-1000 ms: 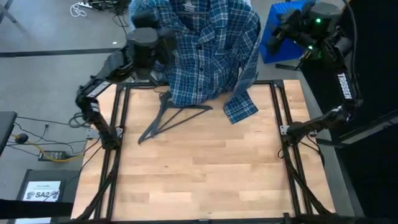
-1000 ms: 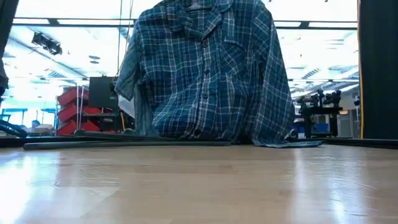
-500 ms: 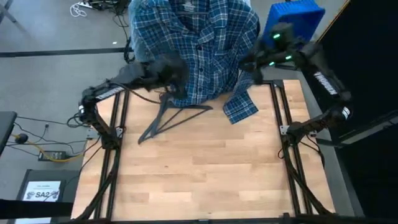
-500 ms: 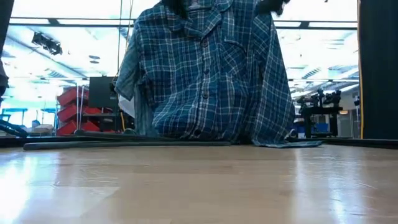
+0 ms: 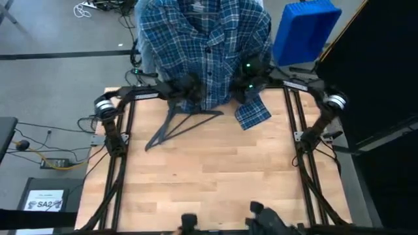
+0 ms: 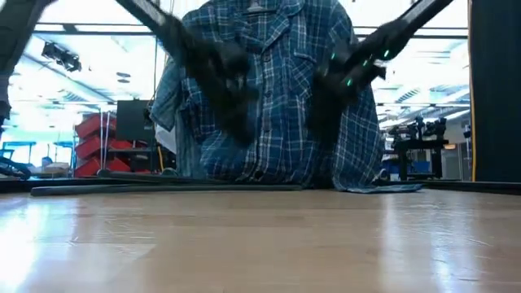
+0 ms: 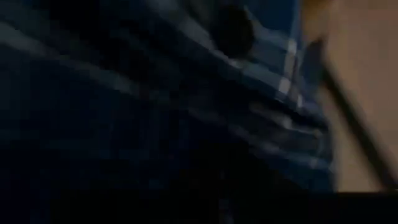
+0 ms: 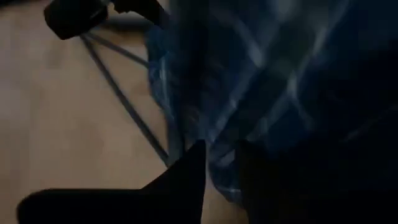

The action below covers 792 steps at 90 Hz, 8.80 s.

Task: Hang clothes
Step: Hang the blue shirt on the hanging rack

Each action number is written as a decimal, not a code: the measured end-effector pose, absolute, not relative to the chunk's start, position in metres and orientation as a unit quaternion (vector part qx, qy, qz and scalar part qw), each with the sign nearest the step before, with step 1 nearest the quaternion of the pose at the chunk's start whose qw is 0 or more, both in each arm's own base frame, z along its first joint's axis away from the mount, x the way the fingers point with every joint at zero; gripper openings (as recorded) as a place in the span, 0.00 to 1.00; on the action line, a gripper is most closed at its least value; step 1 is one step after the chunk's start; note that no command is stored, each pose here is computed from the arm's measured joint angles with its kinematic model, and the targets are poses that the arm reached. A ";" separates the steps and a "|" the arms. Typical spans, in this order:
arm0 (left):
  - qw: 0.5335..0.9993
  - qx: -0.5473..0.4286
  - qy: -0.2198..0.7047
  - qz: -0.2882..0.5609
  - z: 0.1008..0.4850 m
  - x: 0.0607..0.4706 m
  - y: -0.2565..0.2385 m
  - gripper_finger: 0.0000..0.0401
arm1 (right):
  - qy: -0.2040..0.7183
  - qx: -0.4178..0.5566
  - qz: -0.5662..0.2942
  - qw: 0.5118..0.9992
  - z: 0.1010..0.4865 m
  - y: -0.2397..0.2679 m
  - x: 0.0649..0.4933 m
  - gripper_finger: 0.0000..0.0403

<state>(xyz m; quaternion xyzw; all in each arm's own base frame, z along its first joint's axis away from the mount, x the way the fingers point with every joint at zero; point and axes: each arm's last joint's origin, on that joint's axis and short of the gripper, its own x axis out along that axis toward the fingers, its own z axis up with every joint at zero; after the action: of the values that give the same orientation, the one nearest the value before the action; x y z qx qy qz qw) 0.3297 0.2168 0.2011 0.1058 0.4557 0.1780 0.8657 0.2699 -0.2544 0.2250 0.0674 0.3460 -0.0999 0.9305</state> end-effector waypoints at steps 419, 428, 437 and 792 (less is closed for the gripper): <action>0.897 0.135 0.297 0.299 0.250 0.313 0.143 0.05 | 0.179 -0.007 -0.559 0.810 0.405 -0.392 0.125 0.00; 0.897 0.134 0.297 0.300 0.250 0.313 0.143 0.05 | 0.197 0.014 -0.539 0.819 0.405 -0.382 0.128 0.00; 0.896 0.138 0.298 0.298 0.250 0.312 0.143 0.05 | 0.218 0.033 -0.503 0.836 0.405 -0.373 0.128 0.02; 0.860 0.110 0.289 0.406 0.221 0.304 0.372 0.00 | 0.203 -0.009 -0.456 0.866 0.263 -0.428 0.233 0.00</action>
<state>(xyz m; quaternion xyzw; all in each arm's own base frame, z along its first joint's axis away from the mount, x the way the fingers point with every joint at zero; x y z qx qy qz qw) 0.3036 0.3716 0.2214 0.1102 0.2895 0.4058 0.8599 0.2328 -0.4281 0.2627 -0.0087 0.2032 -0.4560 0.8664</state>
